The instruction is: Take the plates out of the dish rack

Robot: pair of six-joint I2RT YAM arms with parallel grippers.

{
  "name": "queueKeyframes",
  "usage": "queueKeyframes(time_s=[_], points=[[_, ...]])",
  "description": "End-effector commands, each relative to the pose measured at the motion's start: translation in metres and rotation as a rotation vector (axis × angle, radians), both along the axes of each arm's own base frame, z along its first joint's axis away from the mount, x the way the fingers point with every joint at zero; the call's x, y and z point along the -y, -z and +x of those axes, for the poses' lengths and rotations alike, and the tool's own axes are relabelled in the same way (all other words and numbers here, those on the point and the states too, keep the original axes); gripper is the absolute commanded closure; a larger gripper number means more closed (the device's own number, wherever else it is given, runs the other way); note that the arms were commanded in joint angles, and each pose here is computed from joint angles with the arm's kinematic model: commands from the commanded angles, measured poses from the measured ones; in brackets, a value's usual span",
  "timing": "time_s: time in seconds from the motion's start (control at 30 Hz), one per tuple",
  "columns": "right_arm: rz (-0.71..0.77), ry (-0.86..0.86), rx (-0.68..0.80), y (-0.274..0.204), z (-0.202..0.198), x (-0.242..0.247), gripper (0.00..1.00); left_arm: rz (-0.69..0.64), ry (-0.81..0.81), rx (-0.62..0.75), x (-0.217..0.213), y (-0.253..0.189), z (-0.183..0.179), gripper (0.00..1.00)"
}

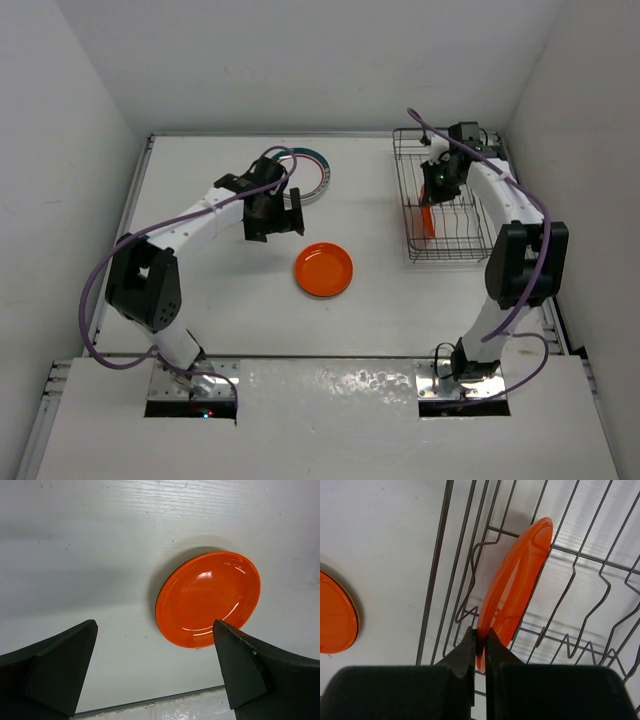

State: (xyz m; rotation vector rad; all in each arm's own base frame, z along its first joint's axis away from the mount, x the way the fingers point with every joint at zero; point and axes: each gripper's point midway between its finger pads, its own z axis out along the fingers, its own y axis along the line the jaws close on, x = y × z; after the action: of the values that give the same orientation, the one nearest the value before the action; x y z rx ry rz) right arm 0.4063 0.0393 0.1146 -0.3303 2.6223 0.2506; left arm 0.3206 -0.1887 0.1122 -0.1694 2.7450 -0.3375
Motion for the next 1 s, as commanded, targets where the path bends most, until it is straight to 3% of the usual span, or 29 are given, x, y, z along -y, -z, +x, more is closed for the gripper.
queueKeyframes(time_s=[0.0, 0.13, 0.3, 0.43, 0.53, 0.57, 0.63, 0.67, 0.7, 0.8, 0.97], points=[[-0.028, -0.042, 0.074, -0.025, 0.017, -0.001, 1.00, -0.011, 0.011, 0.032, 0.002, -0.012, 0.008, 0.03], [-0.102, 0.086, 0.098, -0.059, 0.019, 0.018, 1.00, -0.031, 0.010, 0.051, 0.005, -0.027, 0.013, 0.03], [-0.055, 0.215, 0.230, -0.132, 0.029, 0.020, 1.00, -0.117, -0.014, 0.111, 0.019, -0.067, 0.029, 0.03], [0.063, 0.163, 0.295, -0.169, 0.023, -0.002, 1.00, -0.224, -0.032, 0.166, 0.035, -0.109, 0.042, 0.03], [0.205, -0.053, 0.288, -0.170, 0.003, -0.048, 1.00, -0.440, -0.056, 0.217, 0.054, -0.154, 0.052, 0.03], [0.163, -0.160, 0.312, -0.171, -0.004, -0.058, 1.00, -0.558, -0.089, 0.173, 0.059, -0.162, 0.050, 0.03], [0.038, -0.340, 0.295, -0.159, -0.029, -0.090, 1.00, -0.724, -0.095, 0.262, 0.065, -0.202, 0.058, 0.03], [-0.141, -0.392, 0.322, -0.154, -0.029, -0.082, 1.00, -0.807, -0.133, 0.238, 0.065, -0.214, 0.059, 0.02], [-0.213, -0.494, 0.357, -0.158, -0.044, -0.107, 1.00, -0.851, -0.135, 0.257, 0.065, -0.224, 0.062, 0.02], [-0.411, -0.578, 0.421, -0.162, -0.054, -0.122, 1.00, -0.851, -0.169, 0.190, 0.066, -0.221, 0.065, 0.02], [-0.426, -0.722, 0.506, -0.175, -0.073, -0.166, 1.00, -0.860, -0.181, 0.108, 0.070, -0.197, 0.060, 0.02]])
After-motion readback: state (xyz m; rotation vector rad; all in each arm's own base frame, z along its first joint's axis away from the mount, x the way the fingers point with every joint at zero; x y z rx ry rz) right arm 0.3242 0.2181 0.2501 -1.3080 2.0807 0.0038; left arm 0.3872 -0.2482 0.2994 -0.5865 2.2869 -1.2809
